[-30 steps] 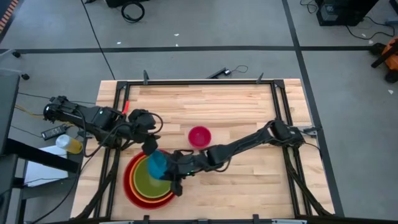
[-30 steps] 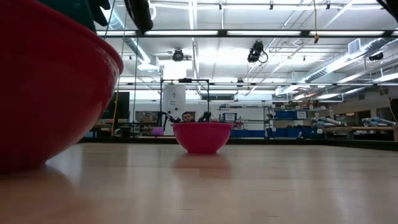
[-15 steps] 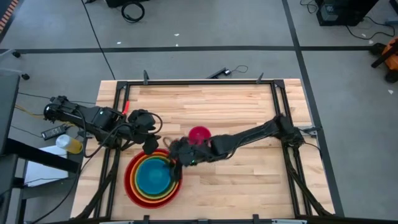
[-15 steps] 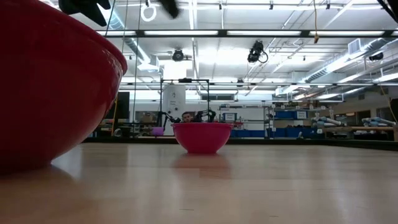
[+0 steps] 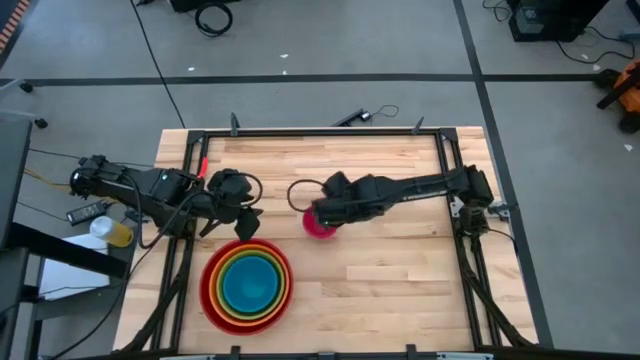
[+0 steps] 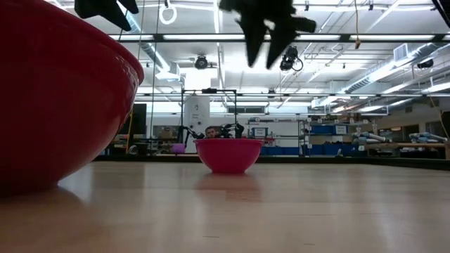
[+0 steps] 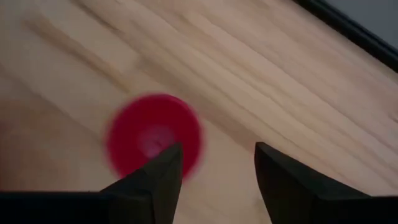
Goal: Nest bowls inside each other
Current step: Stack the pink bowl on the blue bowl
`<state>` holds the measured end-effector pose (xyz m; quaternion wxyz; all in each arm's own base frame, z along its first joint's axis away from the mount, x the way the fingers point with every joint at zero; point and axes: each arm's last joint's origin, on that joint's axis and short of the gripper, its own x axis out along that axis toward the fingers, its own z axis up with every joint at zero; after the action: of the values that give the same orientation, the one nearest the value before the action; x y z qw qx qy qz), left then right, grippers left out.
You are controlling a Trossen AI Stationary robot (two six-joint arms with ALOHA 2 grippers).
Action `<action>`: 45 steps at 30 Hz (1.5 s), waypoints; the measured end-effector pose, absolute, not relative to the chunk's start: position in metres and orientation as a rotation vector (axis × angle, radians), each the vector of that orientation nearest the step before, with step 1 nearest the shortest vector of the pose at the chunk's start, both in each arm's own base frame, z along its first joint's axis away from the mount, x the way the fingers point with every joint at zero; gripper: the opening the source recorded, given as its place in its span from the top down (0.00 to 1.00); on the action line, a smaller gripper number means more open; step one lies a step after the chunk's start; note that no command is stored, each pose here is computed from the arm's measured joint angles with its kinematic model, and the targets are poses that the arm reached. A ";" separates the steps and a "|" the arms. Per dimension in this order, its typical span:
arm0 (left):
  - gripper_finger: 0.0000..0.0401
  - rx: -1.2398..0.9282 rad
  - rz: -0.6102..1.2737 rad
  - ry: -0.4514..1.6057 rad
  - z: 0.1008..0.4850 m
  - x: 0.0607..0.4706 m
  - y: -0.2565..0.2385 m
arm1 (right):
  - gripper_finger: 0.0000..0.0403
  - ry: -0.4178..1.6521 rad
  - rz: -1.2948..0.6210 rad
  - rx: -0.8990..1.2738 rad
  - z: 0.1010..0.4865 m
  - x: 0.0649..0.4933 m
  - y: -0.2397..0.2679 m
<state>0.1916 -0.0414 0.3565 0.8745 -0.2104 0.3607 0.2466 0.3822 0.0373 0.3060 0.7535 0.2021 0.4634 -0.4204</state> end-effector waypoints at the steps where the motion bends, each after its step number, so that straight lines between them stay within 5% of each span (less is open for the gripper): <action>1: 0.43 -0.436 0.514 0.751 0.357 0.192 -0.041 | 0.50 1.041 -0.932 0.450 0.301 0.381 0.033; 15: 0.43 -0.440 0.533 0.725 0.358 0.195 -0.035 | 0.53 1.148 -0.846 0.788 0.190 0.383 -0.010; 23: 0.43 -0.422 0.526 0.730 0.358 0.195 -0.035 | 0.68 1.124 -0.687 0.887 0.162 0.384 -0.013; 29: 0.43 -0.406 0.527 0.746 0.357 0.194 -0.035 | 0.95 1.046 -0.578 0.873 0.173 0.393 -0.004; 34: 0.42 -0.357 0.553 0.813 0.354 0.188 -0.031 | 0.88 0.720 -0.362 0.868 0.211 0.424 0.025; 39: 0.42 -0.360 0.594 0.838 0.352 0.186 -0.025 | 0.95 0.421 -0.247 0.820 0.235 0.442 0.047; 45: 0.42 -0.354 0.607 0.840 0.352 0.187 -0.019 | 0.92 0.367 -0.177 0.764 0.235 0.447 0.062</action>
<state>0.1868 -0.0189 0.3521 0.8537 -0.1682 0.3995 0.2887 0.4466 0.0622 0.2351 0.9078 0.3700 0.1780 -0.0856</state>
